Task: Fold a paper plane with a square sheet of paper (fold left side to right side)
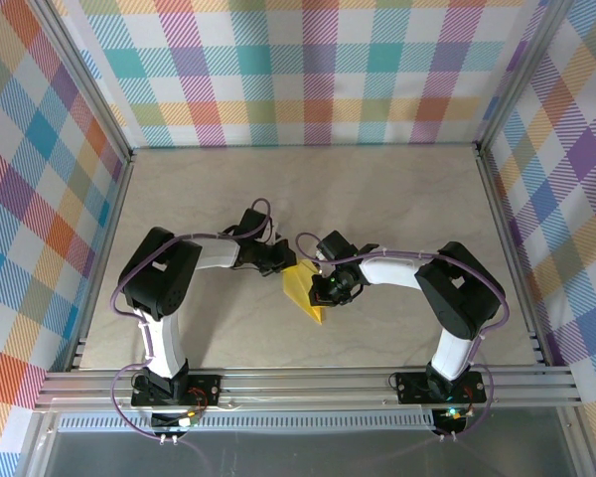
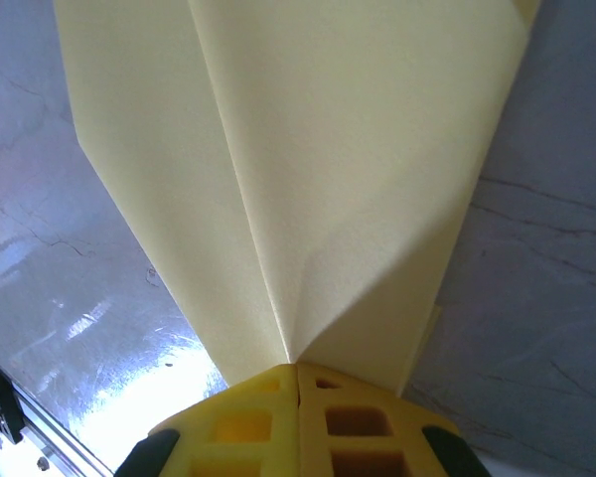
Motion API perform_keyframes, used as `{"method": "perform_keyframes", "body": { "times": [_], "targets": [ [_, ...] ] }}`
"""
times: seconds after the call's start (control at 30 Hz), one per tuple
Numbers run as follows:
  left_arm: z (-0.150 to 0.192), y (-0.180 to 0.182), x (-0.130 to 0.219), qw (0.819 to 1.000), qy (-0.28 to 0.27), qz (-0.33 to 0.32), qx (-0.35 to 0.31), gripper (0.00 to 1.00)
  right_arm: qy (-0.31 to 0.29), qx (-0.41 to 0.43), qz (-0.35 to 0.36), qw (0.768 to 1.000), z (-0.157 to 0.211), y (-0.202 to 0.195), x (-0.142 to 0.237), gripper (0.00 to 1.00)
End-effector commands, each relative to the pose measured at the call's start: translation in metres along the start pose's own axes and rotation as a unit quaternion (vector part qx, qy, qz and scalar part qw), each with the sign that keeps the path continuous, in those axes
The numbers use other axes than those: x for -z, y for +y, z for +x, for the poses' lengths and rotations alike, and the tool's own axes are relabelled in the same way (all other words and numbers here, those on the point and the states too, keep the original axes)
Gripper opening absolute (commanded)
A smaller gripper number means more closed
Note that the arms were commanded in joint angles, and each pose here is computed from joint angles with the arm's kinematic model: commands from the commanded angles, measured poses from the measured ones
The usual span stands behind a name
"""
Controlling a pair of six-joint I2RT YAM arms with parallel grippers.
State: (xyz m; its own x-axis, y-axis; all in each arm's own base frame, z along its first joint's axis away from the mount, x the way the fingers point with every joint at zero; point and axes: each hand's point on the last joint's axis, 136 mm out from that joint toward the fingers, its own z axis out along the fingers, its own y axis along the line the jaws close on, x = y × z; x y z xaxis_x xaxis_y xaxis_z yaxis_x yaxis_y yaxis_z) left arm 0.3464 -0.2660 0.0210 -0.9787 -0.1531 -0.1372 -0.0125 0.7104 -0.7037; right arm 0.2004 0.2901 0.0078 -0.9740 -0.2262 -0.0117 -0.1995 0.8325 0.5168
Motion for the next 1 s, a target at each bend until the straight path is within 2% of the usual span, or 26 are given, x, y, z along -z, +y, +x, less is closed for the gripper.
{"method": "perform_keyframes", "body": {
  "times": [0.0,0.2,0.3,0.5,0.77,0.97],
  "targets": [
    [-0.043,0.041,0.01,0.995,-0.063,-0.075,0.007,0.0,0.122,-0.062,0.128,0.982,0.078,-0.071,-0.021,0.0],
    [-0.052,0.025,0.023,0.995,-0.066,-0.069,-0.017,0.0,0.116,-0.062,0.116,0.985,0.073,-0.066,-0.022,0.0],
    [-0.05,0.018,0.036,0.994,-0.086,-0.064,-0.026,0.0,0.11,-0.059,0.115,0.986,0.07,-0.064,-0.021,0.0],
    [-0.026,-0.001,0.057,0.992,-0.113,-0.025,-0.038,0.0,0.098,-0.055,0.11,0.988,0.066,-0.06,-0.019,0.0],
    [0.027,-0.035,0.031,0.996,-0.058,0.025,-0.068,0.0,0.089,-0.059,0.095,0.99,0.062,-0.057,-0.023,0.0],
    [0.04,-0.039,0.007,0.996,-0.028,0.032,-0.075,0.0,0.089,-0.057,0.091,0.99,0.061,-0.055,-0.023,0.0]
  ]
}}
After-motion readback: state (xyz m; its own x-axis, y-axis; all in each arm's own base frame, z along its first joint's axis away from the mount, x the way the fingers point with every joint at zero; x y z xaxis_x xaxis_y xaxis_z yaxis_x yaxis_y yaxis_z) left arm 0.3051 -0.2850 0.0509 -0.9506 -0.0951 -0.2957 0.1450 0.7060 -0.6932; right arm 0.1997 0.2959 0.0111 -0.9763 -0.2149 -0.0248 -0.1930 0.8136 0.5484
